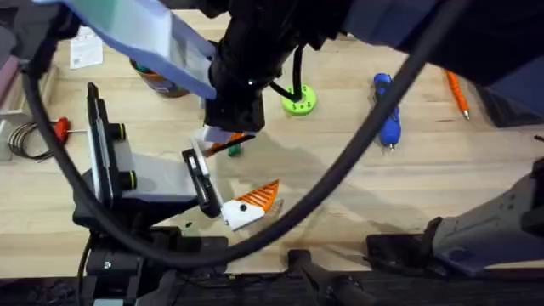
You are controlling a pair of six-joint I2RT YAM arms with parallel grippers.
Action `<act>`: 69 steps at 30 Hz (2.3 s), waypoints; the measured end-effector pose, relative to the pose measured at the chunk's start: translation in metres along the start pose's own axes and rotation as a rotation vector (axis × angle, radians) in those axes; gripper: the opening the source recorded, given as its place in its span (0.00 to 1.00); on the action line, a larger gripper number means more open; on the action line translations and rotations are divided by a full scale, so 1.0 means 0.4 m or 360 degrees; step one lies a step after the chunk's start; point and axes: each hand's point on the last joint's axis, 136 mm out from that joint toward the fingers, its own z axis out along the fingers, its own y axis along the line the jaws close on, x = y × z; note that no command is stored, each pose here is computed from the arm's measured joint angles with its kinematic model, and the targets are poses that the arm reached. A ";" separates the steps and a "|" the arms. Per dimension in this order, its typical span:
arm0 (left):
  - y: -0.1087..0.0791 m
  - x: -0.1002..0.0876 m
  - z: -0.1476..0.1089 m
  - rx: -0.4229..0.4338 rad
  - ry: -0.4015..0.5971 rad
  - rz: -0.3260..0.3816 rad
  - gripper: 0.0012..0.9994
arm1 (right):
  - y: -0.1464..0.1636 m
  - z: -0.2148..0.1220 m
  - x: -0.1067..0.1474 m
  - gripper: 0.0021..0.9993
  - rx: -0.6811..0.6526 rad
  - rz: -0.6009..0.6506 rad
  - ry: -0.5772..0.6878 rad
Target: Pick up the gripper from the table and insert it into the empty holder that is missing its gripper. Then pick up a screw, insert it into the mounting hole, and use the screwdriver to tighten it. Finally, clean up the table by picking up the vegetable and placing it into the bucket.
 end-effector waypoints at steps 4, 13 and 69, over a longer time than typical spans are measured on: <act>0.000 0.000 0.000 0.0000 0.0000 0.0000 0.99 | 0.000 0.000 0.000 0.00 0.0000 0.0000 0.0000; 0.000 0.000 0.000 0.0000 0.0000 0.0000 0.99 | 0.000 0.000 0.000 0.00 0.0000 0.0000 0.0000; 0.000 0.000 0.000 0.0000 0.0001 -0.0021 0.99 | 0.005 0.022 0.000 0.00 -0.0022 -0.0004 0.0020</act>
